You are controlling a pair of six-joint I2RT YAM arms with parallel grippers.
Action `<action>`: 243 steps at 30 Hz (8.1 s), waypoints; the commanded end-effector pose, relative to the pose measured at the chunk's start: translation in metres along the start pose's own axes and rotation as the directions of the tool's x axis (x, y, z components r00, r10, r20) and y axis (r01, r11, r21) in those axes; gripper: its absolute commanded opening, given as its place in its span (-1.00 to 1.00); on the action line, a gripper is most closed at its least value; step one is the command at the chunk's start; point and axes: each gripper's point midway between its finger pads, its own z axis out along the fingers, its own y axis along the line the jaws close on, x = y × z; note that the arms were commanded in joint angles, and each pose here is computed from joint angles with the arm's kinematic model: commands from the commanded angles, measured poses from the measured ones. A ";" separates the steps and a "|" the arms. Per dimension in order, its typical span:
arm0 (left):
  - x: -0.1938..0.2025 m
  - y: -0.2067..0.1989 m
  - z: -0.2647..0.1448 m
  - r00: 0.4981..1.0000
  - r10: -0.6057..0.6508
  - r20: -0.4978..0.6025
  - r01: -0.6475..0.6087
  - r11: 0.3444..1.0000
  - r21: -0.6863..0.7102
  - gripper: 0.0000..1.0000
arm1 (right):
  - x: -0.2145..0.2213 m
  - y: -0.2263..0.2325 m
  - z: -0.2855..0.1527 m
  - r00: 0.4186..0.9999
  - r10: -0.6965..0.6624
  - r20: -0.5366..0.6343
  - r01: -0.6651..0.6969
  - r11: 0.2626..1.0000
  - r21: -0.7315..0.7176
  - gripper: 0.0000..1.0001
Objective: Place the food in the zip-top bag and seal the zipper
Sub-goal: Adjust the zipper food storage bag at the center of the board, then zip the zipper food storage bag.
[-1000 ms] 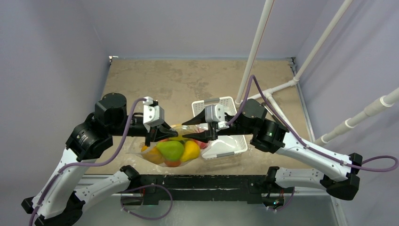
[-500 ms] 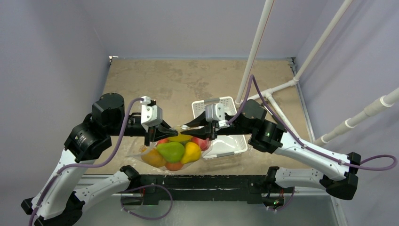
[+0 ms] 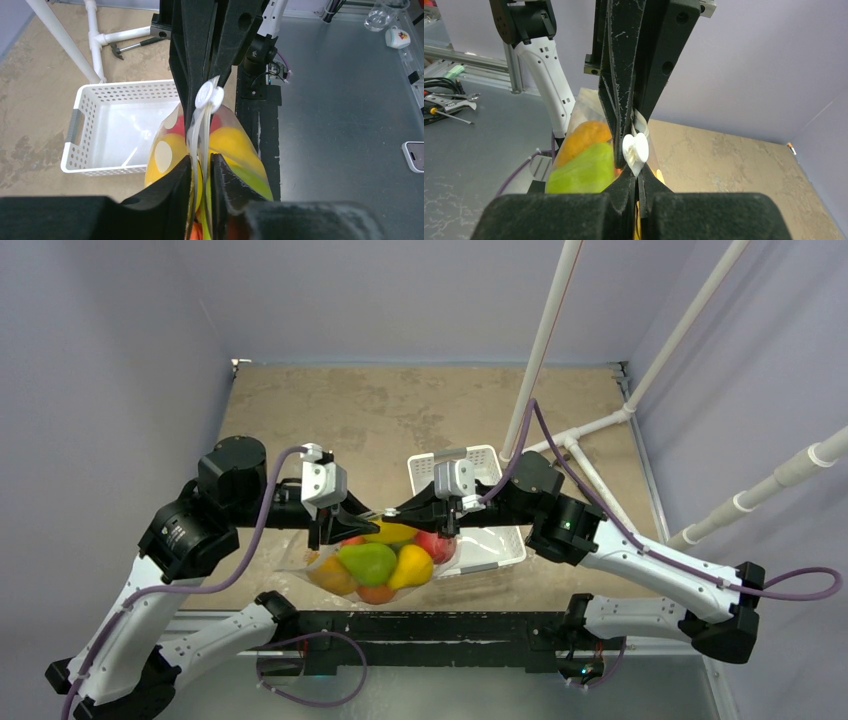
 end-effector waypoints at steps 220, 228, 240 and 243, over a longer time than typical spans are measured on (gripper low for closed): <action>0.032 0.039 -0.051 0.967 -0.208 -0.144 0.126 0.891 -0.437 -1.00 | -0.022 -0.181 -0.130 0.999 0.007 -0.037 0.032 0.372 0.928 -1.00; 0.038 0.041 -0.057 0.961 -0.237 -0.142 0.143 0.866 -0.479 -1.00 | -0.032 -0.195 -0.152 0.998 -0.038 -0.041 0.051 0.321 0.946 -1.00; 0.044 0.066 -0.051 0.953 -0.258 -0.158 0.132 0.823 -0.553 -0.65 | -0.046 -0.178 -0.133 0.992 -0.124 -0.038 0.094 0.488 0.868 -1.00; 0.040 0.074 -0.051 0.959 -0.246 -0.143 0.121 0.807 -0.578 -0.44 | -0.047 -0.172 -0.124 0.989 -0.138 -0.045 0.114 0.540 0.834 -1.00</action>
